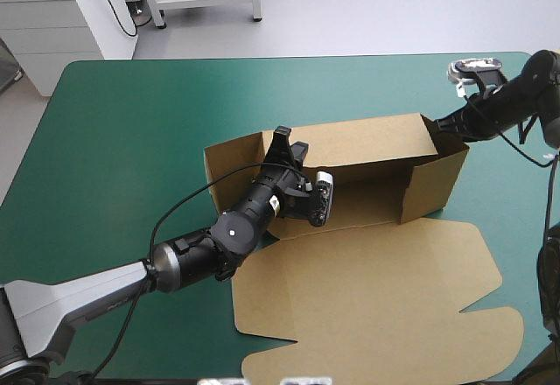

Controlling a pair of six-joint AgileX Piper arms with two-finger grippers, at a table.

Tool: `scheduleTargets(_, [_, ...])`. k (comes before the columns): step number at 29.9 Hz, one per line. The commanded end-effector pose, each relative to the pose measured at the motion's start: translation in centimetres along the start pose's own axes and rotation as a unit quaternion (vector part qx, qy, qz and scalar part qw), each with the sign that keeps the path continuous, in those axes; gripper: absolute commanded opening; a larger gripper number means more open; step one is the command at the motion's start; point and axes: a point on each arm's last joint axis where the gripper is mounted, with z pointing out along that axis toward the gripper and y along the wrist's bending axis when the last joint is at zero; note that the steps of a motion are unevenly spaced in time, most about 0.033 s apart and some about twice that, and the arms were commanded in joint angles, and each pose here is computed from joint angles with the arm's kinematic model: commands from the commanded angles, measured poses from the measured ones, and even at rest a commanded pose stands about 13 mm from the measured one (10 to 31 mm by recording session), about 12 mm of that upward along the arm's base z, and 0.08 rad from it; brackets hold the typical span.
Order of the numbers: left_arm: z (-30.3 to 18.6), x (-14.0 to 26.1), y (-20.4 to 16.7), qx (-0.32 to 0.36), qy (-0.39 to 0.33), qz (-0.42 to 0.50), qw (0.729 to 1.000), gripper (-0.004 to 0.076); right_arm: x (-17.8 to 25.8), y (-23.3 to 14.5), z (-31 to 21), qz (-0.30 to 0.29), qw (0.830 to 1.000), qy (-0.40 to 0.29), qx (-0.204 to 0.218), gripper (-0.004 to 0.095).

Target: Fold the box

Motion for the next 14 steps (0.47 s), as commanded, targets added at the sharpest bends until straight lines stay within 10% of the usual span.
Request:
scheduleTargets(1, [-0.6,-0.5,0.5,-0.004,-0.019,-0.01,1.0,-0.0008,1.0,1.5,-2.6,-0.021,0.999,-0.045,0.001,-0.0019])
scheduleTargets(14, [-0.6,-0.5,0.5,-0.004,-0.02,-0.01,1.0,-0.0008,5.8,3.8,-0.1,-0.033,0.985,-0.162,-0.048,-0.0019])
